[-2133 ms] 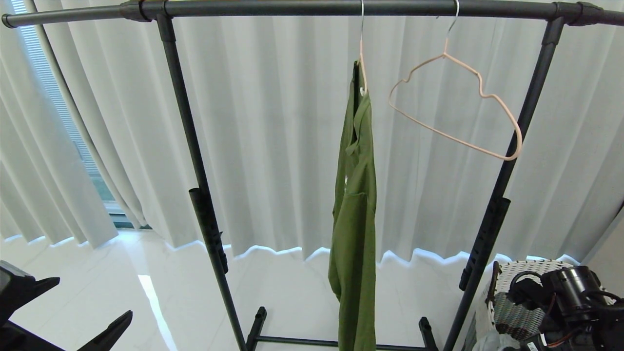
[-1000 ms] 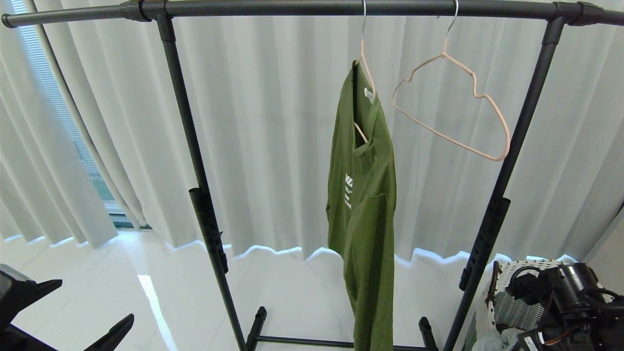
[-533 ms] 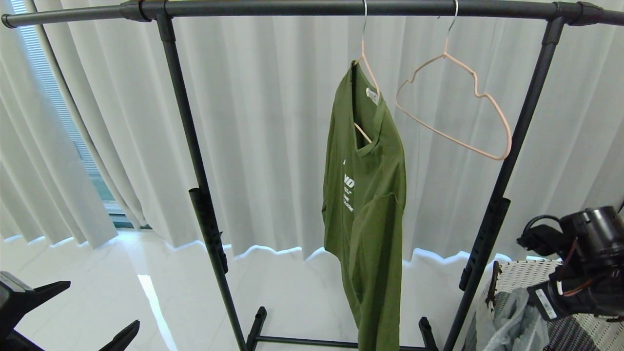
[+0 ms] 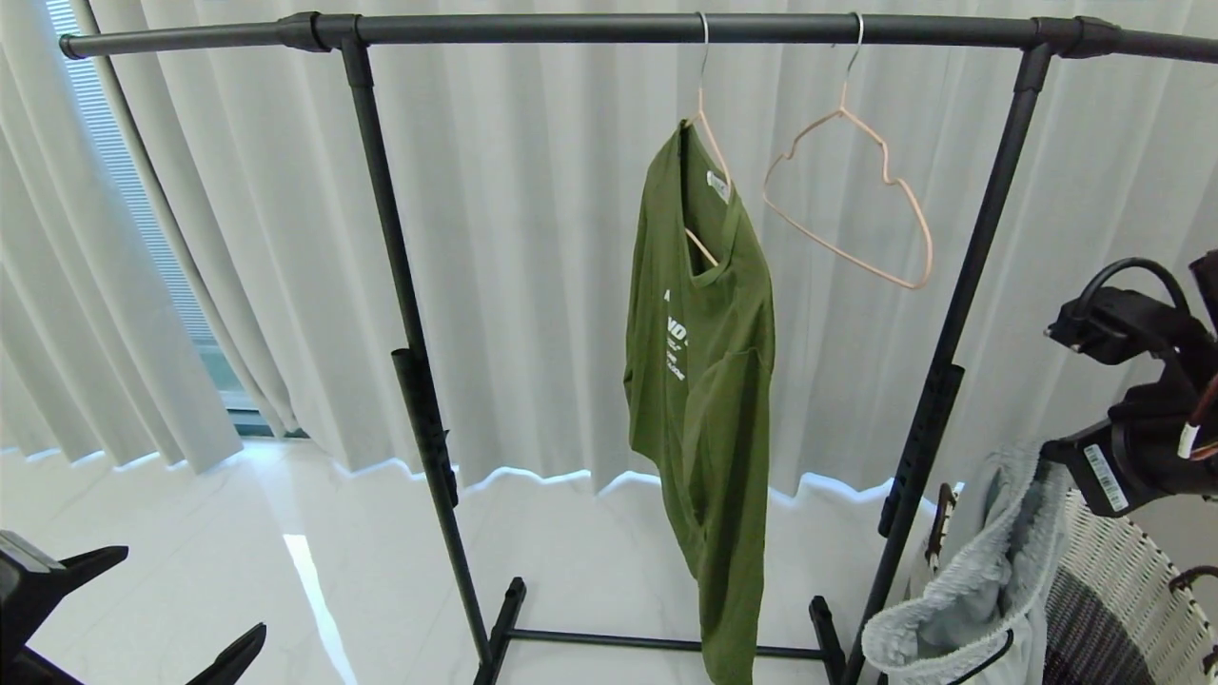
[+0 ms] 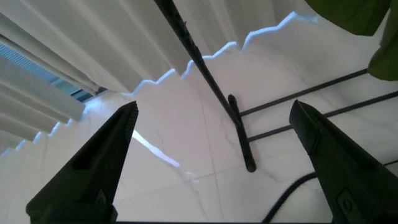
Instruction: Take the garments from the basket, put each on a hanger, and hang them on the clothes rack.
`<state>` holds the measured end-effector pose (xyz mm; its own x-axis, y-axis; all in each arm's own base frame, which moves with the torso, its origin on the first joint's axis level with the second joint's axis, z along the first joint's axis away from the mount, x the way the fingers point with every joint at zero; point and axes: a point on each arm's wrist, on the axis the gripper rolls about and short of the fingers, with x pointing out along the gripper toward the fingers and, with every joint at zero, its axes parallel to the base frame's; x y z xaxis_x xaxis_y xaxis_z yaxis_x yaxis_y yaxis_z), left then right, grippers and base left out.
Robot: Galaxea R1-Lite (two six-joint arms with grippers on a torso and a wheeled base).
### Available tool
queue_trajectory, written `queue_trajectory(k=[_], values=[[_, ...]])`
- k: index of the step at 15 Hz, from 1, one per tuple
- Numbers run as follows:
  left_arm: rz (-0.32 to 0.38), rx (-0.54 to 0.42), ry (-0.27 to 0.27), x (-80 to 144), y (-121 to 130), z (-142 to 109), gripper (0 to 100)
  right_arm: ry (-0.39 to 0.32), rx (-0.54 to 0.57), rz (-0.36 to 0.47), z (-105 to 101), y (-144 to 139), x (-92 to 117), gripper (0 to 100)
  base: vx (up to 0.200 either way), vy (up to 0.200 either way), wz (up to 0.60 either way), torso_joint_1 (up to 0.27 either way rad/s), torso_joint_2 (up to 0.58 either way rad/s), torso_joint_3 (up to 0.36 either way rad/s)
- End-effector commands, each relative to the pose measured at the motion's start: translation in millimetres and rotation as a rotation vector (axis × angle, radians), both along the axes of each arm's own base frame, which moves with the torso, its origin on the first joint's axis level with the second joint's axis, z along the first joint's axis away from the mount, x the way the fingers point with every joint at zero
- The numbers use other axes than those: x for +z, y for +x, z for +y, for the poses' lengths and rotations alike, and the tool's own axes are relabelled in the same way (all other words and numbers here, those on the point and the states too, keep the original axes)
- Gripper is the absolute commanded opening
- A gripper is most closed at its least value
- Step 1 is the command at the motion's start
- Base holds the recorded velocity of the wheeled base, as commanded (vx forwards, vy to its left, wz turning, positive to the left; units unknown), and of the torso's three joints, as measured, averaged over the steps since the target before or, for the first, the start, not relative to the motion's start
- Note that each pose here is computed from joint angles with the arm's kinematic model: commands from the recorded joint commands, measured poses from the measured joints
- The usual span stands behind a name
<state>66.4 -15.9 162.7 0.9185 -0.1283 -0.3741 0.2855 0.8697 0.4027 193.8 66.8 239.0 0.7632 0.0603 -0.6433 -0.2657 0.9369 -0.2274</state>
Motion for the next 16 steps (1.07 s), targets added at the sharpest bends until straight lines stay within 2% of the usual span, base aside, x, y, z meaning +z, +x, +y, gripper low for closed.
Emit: queue_trajectory(k=[1, 2, 5, 7, 9, 10, 13, 15, 16], values=[[0.007, 0.001, 0.001, -0.5, 1.3, -0.4, 100, 0.023, 0.041, -0.054, 6.5, -6.9, 17.0, 0, -0.2, 0.0, 0.0, 0.002, 0.01, 0.002], [0.012, 0.001, 0.001, -0.8, 2.0, -0.6, 100, 0.04, 0.062, -0.061, 12.8, -7.9, 20.7, 0, -0.2, 0.0, 0.0, 0.002, 0.01, -0.002], [0.026, -0.02, -0.006, 2.5, 8.2, -3.3, 100, 0.123, 0.121, -0.078, 35.2, -13.2, 30.8, 0, 0.0, 0.0, 0.0, 0.0, 0.0, 0.0], [0.02, -0.115, -0.165, 24.6, 25.0, -16.3, 100, 0.217, 0.197, -0.105, 60.9, -18.3, 47.5, 0, 0.0, 0.0, 0.0, 0.0, 0.0, 0.0], [0.036, -0.203, -0.296, 50.6, 42.4, -38.5, 100, 0.281, 0.24, -0.134, 77.8, -19.1, 63.3, 0, 0.0, 0.0, 0.0, 0.0, 0.0, 0.0], [0.071, -0.26, -0.318, 55.4, 50.4, -53.7, 100, 0.305, 0.261, -0.146, 86.2, -18.2, 70.5, 0, 0.0, 0.0, 0.0, 0.0, 0.0, 0.0], [0.197, -0.419, -0.26, 40.8, 57.0, -91.7, 100, 0.372, 0.303, -0.182, 104.2, -18.0, 89.8, 0, 0.0, 0.0, 0.0, 0.0, 0.0, 0.0], [0.325, -0.497, -0.213, 19.3, 57.5, -119.6, 100, 0.422, 0.335, -0.177, 114.2, -26.6, 95.7, 0, 0.0, 0.0, 0.0, 0.0, 0.0, 0.0], [0.395, -0.477, -0.267, 15.2, 64.8, -138.7, 100, 0.438, 0.35, -0.175, 115.6, -32.0, 97.6, 0, 0.0, 0.0, 0.0, 0.0, 0.0, 0.0]])
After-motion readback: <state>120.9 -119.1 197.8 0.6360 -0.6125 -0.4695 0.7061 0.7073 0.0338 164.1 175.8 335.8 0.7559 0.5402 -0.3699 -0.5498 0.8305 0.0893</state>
